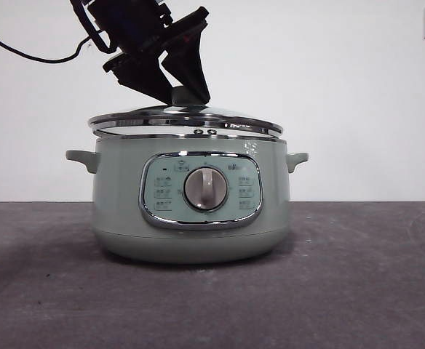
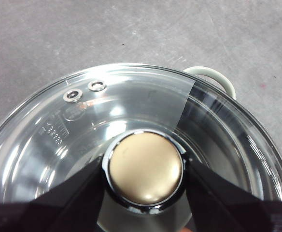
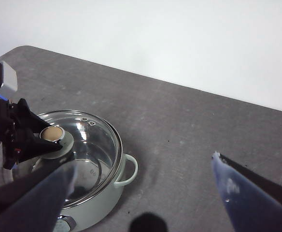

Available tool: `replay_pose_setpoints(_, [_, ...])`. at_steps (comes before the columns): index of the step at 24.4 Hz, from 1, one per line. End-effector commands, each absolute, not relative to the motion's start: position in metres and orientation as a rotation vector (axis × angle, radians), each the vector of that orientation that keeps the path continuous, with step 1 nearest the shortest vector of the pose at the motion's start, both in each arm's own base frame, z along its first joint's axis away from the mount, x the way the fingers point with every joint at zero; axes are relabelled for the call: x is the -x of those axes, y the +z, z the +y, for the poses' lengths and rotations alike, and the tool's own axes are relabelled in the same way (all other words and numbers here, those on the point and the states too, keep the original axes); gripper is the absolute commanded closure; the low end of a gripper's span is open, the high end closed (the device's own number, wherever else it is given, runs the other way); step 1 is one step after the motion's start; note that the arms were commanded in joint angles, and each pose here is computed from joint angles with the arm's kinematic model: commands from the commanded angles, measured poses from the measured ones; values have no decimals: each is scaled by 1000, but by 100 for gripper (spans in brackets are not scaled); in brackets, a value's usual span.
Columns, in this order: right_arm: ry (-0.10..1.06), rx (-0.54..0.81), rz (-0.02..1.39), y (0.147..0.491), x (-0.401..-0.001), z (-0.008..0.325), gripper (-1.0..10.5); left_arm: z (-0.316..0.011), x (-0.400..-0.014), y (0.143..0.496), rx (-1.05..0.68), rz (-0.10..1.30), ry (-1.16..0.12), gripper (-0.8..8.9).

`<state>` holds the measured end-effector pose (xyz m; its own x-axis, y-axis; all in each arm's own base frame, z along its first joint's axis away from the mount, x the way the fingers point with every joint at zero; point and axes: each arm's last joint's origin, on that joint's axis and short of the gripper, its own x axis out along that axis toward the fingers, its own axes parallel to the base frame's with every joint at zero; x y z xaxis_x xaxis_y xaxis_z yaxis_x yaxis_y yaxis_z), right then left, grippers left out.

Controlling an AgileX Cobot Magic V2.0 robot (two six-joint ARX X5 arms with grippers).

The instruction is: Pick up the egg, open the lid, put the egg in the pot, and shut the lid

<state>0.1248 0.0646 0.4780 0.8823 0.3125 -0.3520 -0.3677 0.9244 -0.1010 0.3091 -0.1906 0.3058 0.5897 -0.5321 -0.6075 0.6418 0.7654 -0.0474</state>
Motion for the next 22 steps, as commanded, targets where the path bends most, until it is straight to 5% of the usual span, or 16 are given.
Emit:
replay_pose_setpoints(1, [355, 157, 336, 478, -125, 65, 474, -196, -311, 307, -174, 609, -702, 822])
replay_pose_setpoints(15, [358, 175, 376, 474, -123, 64, 474, -200, -318, 288, -196, 685, -673, 795])
replay_pose_setpoints(18, [358, 189, 419, 470, -122, 63, 474, -199, -317, 287, -192, 700, -670, 387])
replay_pose_setpoints(22, [393, 200, 481, 465, -119, 63, 474, -197, -315, 290, -192, 701, -669, 333])
